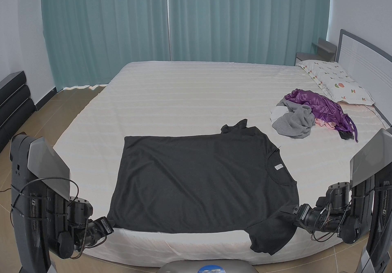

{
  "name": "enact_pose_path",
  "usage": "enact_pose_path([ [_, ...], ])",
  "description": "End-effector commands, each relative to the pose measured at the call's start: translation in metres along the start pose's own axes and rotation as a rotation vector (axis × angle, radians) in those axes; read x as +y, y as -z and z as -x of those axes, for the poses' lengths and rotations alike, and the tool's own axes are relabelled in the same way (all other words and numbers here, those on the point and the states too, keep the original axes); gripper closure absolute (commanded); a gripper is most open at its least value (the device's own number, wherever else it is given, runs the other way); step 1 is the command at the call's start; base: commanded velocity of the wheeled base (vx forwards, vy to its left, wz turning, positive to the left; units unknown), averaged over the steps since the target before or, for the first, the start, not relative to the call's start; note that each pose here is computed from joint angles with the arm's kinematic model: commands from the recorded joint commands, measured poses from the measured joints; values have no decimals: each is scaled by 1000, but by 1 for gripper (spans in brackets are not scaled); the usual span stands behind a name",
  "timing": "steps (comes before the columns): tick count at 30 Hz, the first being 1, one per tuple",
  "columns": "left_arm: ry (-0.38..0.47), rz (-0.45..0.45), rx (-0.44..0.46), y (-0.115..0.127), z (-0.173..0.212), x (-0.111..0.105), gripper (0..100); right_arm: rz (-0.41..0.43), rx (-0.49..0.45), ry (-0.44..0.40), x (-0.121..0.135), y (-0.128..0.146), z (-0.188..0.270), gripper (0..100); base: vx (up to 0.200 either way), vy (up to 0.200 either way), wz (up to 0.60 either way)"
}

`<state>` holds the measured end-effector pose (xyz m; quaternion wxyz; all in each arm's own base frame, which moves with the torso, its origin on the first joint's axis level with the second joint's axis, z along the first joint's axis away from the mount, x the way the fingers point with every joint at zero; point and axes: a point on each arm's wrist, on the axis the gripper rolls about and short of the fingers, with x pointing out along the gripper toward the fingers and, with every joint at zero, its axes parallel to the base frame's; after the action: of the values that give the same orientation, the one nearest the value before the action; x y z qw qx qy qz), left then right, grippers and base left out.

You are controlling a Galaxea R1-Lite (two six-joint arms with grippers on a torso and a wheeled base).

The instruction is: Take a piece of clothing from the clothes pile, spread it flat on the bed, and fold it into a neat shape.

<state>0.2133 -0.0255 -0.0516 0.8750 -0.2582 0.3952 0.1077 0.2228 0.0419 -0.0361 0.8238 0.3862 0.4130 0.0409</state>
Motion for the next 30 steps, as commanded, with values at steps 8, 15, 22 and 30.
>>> enact_pose_path([
  [8,20,27,-9,-2,2,-1,0,5,-47,-23,4,-7,2,0,0,0,0],
  [15,128,124,-31,-17,13,-7,0,6,-113,-15,2,-19,10,0,0,0,0],
  [22,140,142,-45,-22,13,-5,0,49,-143,93,-18,-22,-10,0,0,0,0],
  [30,136,145,-45,-23,11,-4,0,69,-189,132,-21,-26,-31,0,0,0,0],
])
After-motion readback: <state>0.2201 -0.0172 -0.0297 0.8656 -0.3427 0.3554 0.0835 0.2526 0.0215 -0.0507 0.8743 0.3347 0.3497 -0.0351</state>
